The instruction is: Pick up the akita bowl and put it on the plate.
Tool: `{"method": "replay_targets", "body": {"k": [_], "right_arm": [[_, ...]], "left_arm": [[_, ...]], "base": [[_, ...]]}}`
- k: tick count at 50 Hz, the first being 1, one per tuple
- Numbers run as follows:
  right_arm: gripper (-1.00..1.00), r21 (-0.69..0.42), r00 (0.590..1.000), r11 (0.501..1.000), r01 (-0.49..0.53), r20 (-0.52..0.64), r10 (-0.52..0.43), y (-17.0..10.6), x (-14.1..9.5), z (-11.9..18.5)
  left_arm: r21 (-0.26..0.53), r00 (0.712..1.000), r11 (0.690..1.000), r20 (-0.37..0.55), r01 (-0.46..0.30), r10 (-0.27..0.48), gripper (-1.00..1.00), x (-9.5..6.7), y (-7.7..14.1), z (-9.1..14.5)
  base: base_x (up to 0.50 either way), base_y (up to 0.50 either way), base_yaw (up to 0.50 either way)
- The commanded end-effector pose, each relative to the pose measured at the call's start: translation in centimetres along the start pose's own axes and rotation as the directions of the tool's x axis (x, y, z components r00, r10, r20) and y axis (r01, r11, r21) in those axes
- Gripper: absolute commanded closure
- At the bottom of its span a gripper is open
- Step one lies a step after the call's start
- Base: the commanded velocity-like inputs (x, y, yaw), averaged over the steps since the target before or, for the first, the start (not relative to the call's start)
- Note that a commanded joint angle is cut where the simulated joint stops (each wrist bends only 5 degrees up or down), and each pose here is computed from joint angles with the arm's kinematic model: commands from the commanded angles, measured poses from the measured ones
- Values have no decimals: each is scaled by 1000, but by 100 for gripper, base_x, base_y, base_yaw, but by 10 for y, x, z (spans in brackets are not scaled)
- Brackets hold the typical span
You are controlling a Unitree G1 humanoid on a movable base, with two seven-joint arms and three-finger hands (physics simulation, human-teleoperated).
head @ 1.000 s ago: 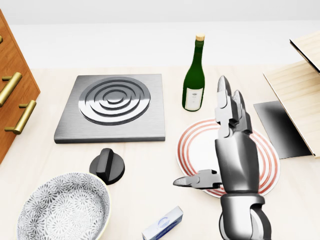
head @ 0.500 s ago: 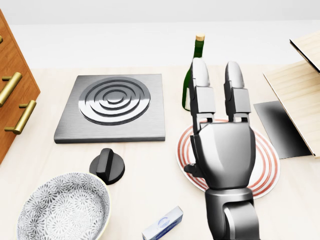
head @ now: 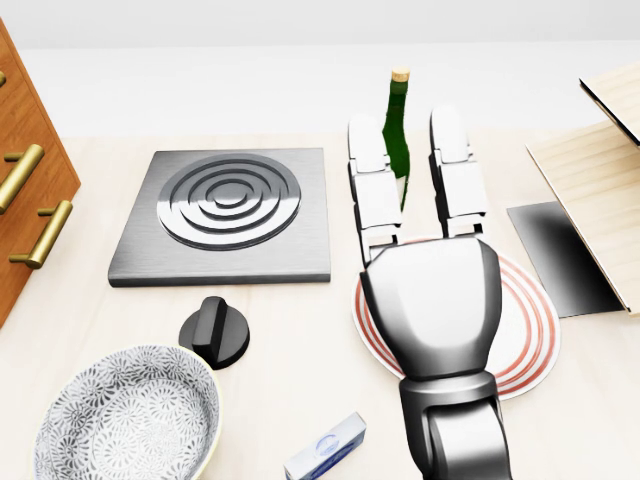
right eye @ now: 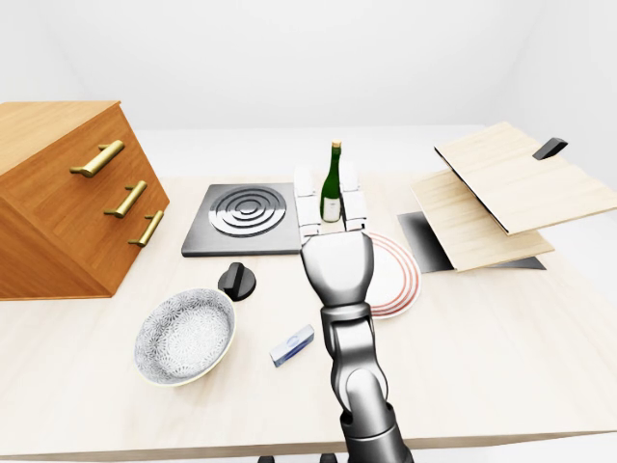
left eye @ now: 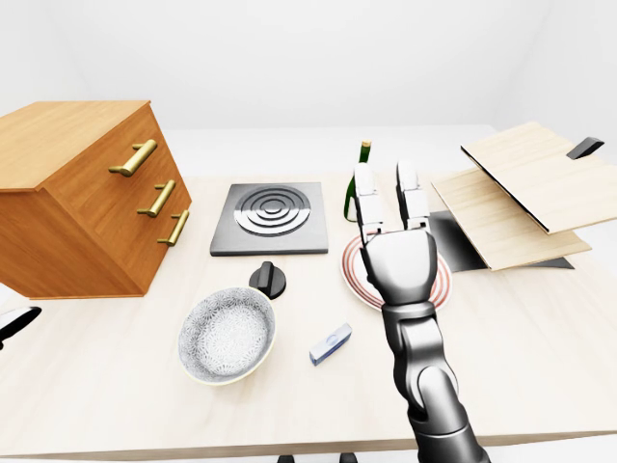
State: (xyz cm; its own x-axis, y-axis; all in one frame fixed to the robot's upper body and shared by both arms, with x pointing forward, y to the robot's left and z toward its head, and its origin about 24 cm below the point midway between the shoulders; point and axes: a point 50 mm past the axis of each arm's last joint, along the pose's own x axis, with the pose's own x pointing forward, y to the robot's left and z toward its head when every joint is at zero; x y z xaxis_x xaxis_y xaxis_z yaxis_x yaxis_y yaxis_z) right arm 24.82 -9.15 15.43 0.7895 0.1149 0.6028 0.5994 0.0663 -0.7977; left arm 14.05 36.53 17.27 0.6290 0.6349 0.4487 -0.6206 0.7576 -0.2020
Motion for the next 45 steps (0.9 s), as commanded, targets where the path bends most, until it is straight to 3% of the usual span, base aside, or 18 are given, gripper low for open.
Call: {"method": "replay_targets", "body": {"k": [1, 30, 34, 37, 41, 42, 44, 45], "right_arm": [[-100, -35, 1000, 999, 0, 6, 1, -1, 0, 0], [-100, -43, 1000, 999, 19, 20, -19, -2, -2, 2], [-100, -26, 1000, 1000, 2, 18, -2, -1, -7, 5], [-100, -18, 998, 998, -66, 21, 66, 2, -11, 6], [-100, 30, 999, 999, -43, 22, 43, -11, -19, 10], [-100, -6, 993, 993, -114, 36, 115, -4, -21, 12], [-100, 22, 995, 995, -92, 33, 91, -7, -21, 12], [-100, -11, 990, 991, -131, 43, 132, -3, -23, 13]], "left_arm": [[0, 1000, 1000, -2, 0, 0, -100, 0, 0, -1], [-1, 1000, 1000, -3, 0, 0, -100, 0, 0, -1], [2, 1000, 1000, -2, -3, 3, -100, 1, 0, -1], [2, 1000, 1000, -1, -2, 2, -100, 1, 0, 0], [3, 1000, 1000, 1, 2, -2, -100, 1, -1, 0], [0, 1000, 1000, 4, 2, -2, -100, 1, -1, 1], [1, 1000, 1000, 4, 1, -1, -100, 1, -1, 1], [-1, 1000, 1000, 5, 1, -1, -100, 1, -1, 1]], "base": [[0, 0, 0], [0, 0, 0], [0, 0, 0], [0, 0, 0], [0, 0, 0], [0, 0, 0], [0, 0, 0], [0, 0, 0]]}}
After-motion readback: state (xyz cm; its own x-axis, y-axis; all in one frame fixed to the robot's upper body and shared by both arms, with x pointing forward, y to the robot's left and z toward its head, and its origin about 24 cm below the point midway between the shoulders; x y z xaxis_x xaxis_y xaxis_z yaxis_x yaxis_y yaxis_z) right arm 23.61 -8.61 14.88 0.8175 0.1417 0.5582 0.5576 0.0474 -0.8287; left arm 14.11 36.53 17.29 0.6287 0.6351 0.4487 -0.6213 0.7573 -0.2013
